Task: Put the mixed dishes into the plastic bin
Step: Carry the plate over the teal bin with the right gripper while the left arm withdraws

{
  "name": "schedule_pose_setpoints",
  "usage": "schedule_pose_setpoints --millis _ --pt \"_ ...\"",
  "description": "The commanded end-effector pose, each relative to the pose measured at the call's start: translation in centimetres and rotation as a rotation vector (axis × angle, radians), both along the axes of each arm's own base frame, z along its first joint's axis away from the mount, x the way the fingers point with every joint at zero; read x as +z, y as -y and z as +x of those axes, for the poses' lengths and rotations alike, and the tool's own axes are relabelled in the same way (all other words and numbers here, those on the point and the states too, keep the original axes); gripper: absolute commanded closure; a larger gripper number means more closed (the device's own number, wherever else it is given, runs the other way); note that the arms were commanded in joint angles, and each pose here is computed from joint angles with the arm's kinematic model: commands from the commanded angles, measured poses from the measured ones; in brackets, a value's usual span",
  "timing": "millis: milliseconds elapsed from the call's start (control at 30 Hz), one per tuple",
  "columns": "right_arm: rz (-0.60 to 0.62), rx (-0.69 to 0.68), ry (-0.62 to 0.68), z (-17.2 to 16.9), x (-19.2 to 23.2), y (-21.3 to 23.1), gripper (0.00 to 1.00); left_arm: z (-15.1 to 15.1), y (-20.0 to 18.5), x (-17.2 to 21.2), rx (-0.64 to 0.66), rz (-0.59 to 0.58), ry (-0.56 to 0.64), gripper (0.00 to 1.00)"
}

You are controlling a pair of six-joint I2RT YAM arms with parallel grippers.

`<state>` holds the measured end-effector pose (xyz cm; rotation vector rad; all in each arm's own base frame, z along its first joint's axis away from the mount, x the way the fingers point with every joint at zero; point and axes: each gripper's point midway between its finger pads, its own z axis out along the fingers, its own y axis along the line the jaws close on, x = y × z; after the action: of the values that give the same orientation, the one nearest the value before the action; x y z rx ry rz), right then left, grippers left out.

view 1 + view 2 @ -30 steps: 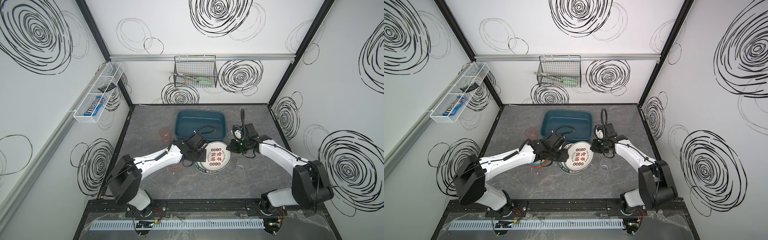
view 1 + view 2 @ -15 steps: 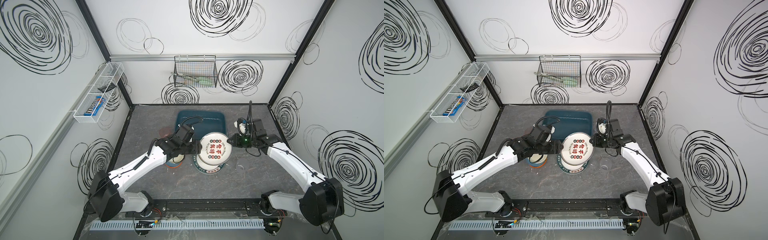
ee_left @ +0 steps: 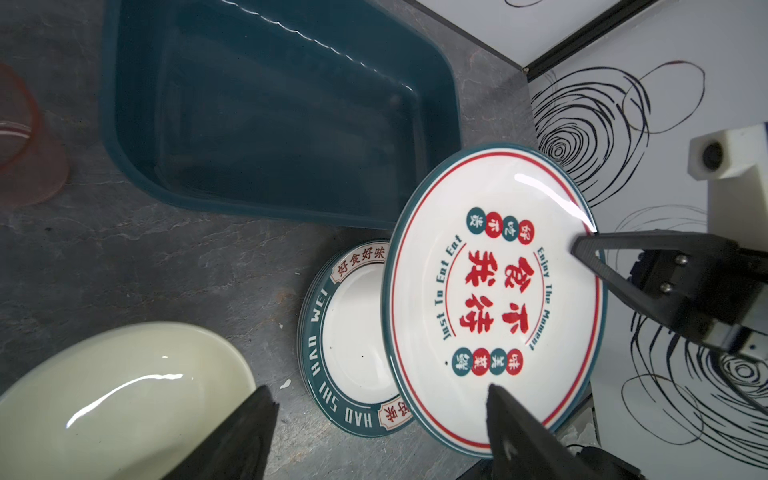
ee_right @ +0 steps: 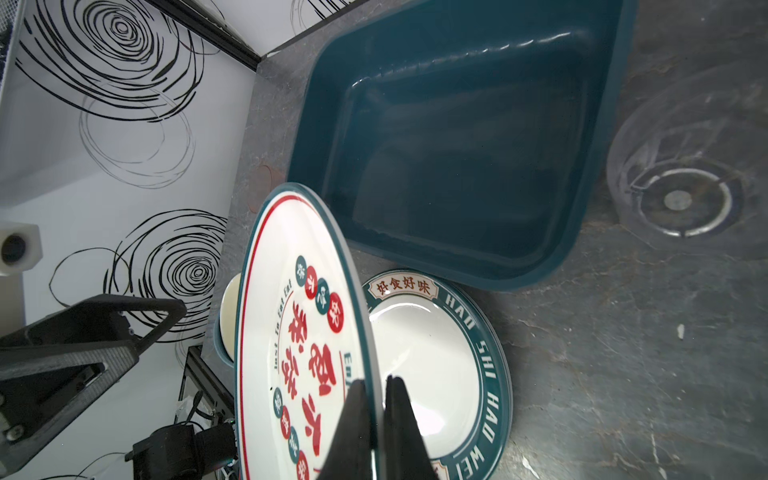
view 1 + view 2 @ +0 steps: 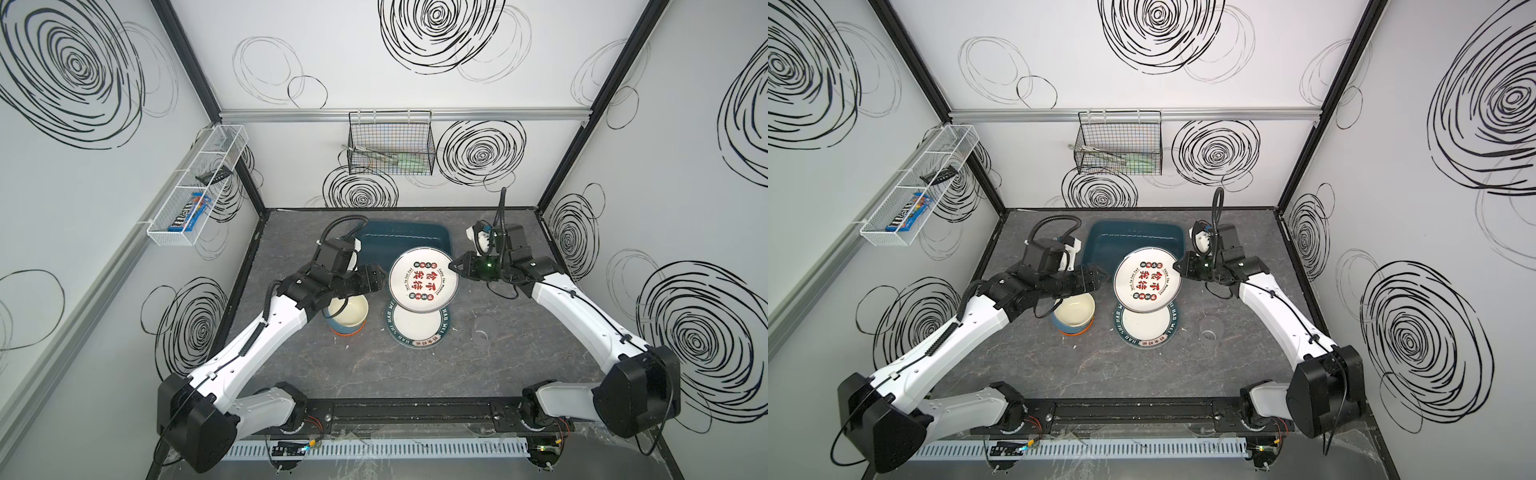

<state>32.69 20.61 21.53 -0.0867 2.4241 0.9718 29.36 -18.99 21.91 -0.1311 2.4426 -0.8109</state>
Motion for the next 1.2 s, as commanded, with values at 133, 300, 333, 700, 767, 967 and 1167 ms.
schedule_pose_setpoints --millis 133,300,333,700,767,967,1167 --pt "0.101 0.007 0.066 4.7 3.3 -3.5 1.0 0.3 -3.1 0.8 0.042 -0.064 0.033 0.12" --pt "0.116 0.0 0.059 7.6 3.1 -5.5 1.0 0.6 -5.1 1.0 0.09 -0.071 0.041 0.1" --pt "0.119 0.0 0.059 8.1 3.0 -5.9 1.0 0.7 -5.4 1.0 0.095 -0.074 0.042 0.09" --pt "0.133 -0.043 0.016 14.2 -0.1 -9.5 1.0 0.7 -7.2 -0.1 0.131 -0.1 0.02 0.07" --pt "0.129 -0.053 0.02 15.2 -0.7 -10.1 1.0 0.5 -7.4 -0.3 0.137 -0.103 0.018 0.07" --pt "0.13 -0.075 -0.003 17.8 -2.7 -11.4 1.0 0.1 -8.0 -1.0 0.154 -0.109 0.0 0.07" --pt "0.115 -0.089 -0.02 19.4 -4.9 -12.1 1.0 -0.1 -8.6 -1.6 0.167 -0.109 -0.015 0.07"
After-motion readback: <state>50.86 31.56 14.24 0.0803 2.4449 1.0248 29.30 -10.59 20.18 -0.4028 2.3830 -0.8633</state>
